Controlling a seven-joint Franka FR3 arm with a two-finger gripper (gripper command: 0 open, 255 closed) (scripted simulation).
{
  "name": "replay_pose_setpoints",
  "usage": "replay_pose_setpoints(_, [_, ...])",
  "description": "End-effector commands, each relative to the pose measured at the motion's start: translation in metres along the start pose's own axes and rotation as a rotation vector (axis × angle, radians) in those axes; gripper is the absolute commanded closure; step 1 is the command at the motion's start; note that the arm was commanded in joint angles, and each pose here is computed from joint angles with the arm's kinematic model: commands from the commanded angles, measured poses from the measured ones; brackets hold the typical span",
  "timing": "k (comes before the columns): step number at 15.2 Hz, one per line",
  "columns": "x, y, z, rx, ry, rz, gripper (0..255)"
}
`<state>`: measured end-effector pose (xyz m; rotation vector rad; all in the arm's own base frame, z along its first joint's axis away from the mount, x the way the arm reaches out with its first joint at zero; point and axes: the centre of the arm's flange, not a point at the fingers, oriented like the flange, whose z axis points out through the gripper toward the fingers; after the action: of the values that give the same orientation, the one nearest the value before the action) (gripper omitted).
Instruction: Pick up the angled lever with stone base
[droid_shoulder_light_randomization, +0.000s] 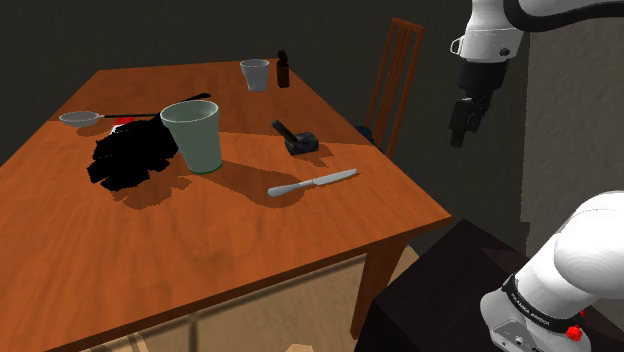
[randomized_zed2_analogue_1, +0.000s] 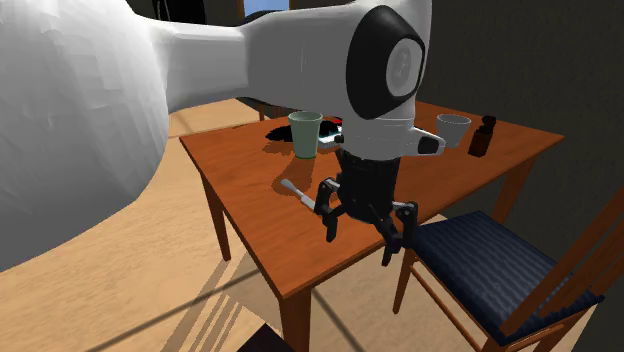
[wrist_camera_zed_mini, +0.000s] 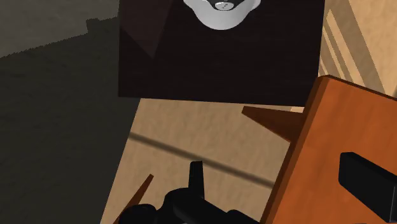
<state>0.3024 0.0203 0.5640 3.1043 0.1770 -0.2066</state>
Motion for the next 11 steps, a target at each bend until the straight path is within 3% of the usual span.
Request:
replay_pose_setpoints(1, [0.000, 0.000, 0.000, 0.000, 0.000, 0.000, 0])
replay_pose_setpoints(11, [0.123, -0.017, -0.005, -0.027, 0.048, -0.327, 0])
